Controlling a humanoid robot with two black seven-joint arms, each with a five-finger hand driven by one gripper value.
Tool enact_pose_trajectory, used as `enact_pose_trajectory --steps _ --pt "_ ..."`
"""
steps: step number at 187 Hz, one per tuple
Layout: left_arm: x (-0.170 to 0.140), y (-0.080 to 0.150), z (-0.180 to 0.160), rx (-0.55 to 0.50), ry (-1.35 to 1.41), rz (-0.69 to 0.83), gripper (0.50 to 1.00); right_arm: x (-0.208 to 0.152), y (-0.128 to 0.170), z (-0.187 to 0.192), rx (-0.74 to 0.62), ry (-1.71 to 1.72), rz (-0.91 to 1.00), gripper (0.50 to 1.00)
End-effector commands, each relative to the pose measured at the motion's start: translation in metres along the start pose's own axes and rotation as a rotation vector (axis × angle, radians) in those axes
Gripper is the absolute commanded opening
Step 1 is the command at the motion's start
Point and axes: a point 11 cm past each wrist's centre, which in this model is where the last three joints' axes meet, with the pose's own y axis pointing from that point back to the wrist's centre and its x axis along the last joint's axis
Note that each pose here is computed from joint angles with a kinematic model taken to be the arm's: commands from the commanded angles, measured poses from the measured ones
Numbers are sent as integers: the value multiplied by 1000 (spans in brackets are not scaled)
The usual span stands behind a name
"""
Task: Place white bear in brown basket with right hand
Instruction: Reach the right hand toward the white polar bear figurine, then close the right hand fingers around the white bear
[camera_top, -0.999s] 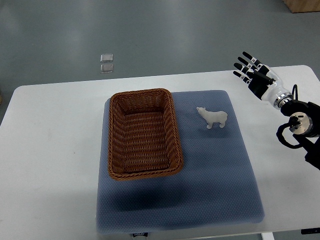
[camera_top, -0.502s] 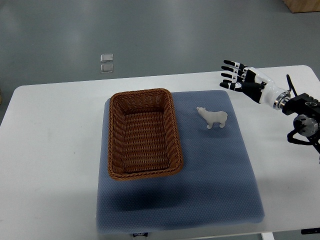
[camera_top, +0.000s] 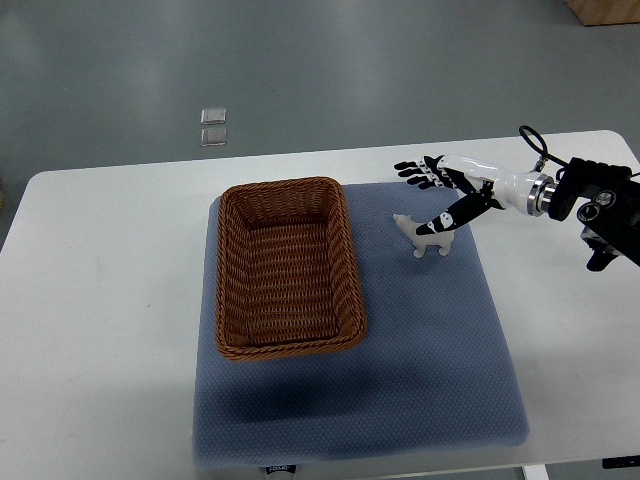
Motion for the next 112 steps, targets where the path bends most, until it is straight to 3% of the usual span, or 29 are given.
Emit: enact_pose_trajectory --steps 1,89,112 --pt "0 0 0 0 -2 0 1000 -6 -1 7 -39 81 3 895" --pt "0 0 -1 1 1 0 1000 -19 -1 27 -134 271 -2 868" --pt "0 0 0 -2 0 0 1000 -20 -1 29 -147 309 -17 807"
